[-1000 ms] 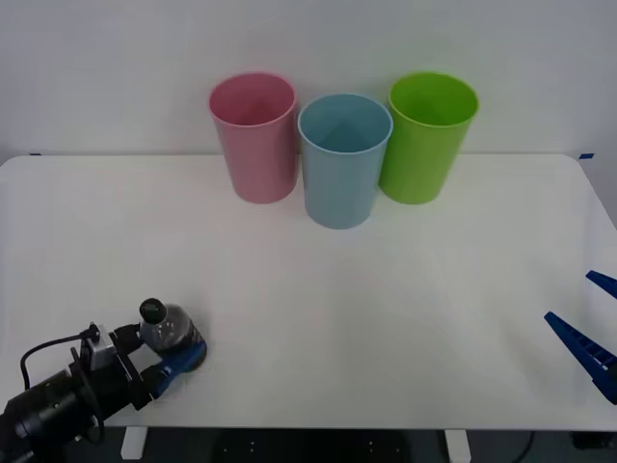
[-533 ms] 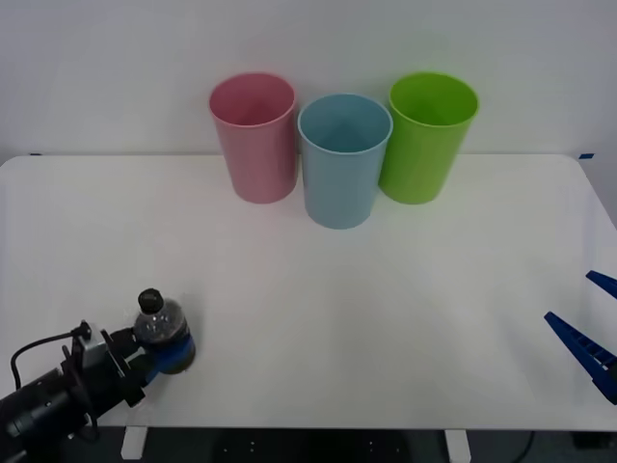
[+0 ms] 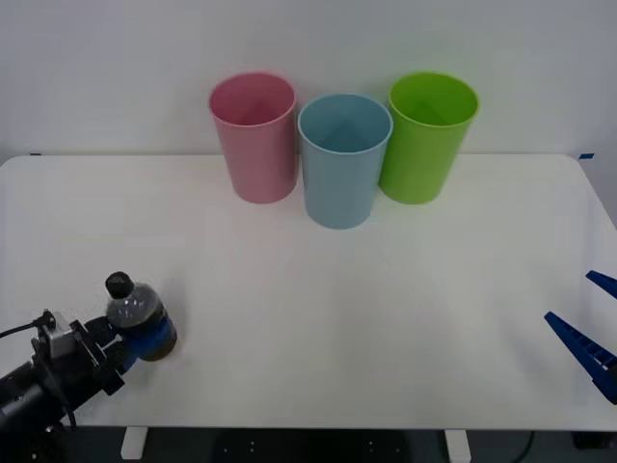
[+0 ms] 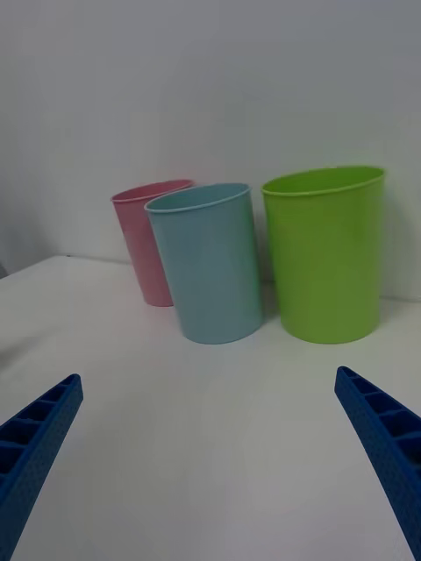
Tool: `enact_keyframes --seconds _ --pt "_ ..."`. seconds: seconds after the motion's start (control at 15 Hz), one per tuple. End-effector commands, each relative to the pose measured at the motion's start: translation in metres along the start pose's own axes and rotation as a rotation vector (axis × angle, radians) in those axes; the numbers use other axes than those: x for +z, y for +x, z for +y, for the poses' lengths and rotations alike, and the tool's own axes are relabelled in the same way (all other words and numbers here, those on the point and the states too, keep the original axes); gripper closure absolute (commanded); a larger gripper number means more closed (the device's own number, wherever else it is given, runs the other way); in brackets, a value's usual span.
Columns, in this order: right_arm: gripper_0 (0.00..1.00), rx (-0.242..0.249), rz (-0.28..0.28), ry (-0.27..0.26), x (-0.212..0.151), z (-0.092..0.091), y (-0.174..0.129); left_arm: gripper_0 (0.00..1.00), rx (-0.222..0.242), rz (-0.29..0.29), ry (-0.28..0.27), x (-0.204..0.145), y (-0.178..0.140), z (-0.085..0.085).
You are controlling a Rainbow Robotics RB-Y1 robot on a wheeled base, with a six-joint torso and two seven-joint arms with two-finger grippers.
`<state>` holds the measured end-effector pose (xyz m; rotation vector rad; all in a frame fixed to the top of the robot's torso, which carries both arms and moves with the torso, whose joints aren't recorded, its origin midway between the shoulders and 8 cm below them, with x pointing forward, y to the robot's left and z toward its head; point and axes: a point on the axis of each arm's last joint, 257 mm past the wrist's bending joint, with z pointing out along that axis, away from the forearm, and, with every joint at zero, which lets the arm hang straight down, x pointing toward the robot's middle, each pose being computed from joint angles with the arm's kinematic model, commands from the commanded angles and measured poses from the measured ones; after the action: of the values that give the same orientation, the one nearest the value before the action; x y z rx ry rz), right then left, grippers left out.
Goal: Grasp the object on the table and drop it into the matching bin: aluminum can to the light blue bin, PET bottle to the pink bin.
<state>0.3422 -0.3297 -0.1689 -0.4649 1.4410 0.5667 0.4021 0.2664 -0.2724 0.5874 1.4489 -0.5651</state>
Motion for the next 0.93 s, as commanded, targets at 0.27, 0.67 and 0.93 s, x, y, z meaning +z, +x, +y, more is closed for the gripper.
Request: enact_keyframes --seconds 0.27,0.67,0.93 --pt "0.00 0.000 0.000 0.000 0.000 0.000 0.000 1.00 -0.064 -0.071 -0.104 -0.004 -0.060 0.018" --pt "0.00 0.000 0.000 0.000 0.000 0.000 0.000 1.00 -0.115 -0.204 -0.204 0.001 -0.124 0.041" --pt "0.00 0.000 0.000 0.000 0.000 0.000 0.000 1.00 -0.092 -0.269 -0.276 0.006 -0.167 0.057"
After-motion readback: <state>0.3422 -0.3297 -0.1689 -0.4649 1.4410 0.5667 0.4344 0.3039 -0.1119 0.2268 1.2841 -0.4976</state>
